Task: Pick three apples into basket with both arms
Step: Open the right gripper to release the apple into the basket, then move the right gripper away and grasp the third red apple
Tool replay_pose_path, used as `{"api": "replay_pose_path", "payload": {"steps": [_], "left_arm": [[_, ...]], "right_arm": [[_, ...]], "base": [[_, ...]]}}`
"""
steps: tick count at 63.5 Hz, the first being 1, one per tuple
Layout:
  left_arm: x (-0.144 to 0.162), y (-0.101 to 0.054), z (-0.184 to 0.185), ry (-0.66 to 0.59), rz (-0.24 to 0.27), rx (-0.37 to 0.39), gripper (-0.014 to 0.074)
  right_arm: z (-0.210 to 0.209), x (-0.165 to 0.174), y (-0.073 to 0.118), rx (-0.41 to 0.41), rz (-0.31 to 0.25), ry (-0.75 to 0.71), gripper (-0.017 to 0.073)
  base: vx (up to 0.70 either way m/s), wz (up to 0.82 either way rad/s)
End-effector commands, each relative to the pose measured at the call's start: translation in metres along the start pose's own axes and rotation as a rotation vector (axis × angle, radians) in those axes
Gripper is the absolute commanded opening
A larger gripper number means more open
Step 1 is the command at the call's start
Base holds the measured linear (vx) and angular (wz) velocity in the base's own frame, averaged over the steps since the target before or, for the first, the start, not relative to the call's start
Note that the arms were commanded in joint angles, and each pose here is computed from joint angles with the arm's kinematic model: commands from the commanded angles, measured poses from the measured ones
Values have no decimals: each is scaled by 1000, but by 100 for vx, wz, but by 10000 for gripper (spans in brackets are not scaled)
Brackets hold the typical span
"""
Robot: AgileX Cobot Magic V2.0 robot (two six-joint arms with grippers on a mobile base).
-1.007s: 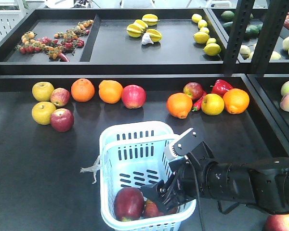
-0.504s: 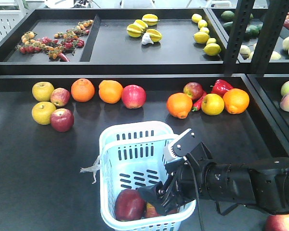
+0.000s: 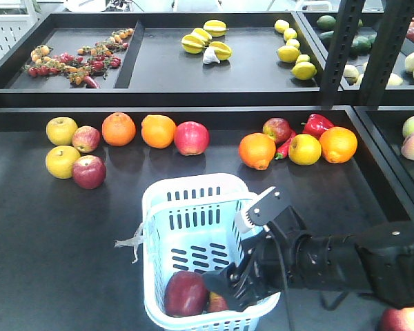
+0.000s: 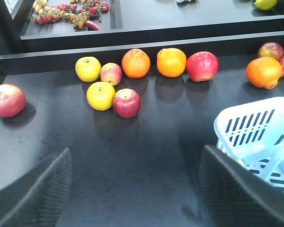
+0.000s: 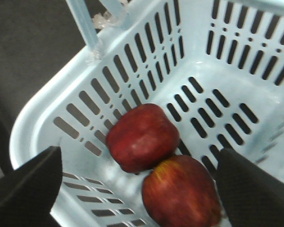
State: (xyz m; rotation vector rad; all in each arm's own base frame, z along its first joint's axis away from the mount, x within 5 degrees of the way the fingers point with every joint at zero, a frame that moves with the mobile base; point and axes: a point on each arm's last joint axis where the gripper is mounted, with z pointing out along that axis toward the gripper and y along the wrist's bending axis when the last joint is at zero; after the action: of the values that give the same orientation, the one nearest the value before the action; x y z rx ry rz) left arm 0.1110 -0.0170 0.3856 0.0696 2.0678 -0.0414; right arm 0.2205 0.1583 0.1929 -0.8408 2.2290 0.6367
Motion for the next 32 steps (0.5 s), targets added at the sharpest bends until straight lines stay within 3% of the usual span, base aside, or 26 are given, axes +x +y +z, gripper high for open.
{"api": "replay_pose_path", "payload": {"steps": [1,18,23,24,25,32], "left_arm": [[-13,0,-7,-89,-4,15,544],[-13,0,-7,-89,-4,15,544],[-13,0,-7,-89,-4,15,544],[-13,0,-7,-89,-4,15,544],[-13,0,-7,-89,-4,15,544],[-13,0,-7,-89,-4,15,544]], "right_arm": [[-23,-19,2,60,-34,-54,619],[-75,-28,9,188,-31,-129,613],[-85,-26,7,246,-60,-114,611],[-87,-26,7,255,-40,-116,610],[-89,-25,6,271,-57,-106,610],[-95,-19,1,354,-42,-49,608]], "base": [[0,0],[0,0],[0,0],[0,0],[0,0],[0,0]]}}
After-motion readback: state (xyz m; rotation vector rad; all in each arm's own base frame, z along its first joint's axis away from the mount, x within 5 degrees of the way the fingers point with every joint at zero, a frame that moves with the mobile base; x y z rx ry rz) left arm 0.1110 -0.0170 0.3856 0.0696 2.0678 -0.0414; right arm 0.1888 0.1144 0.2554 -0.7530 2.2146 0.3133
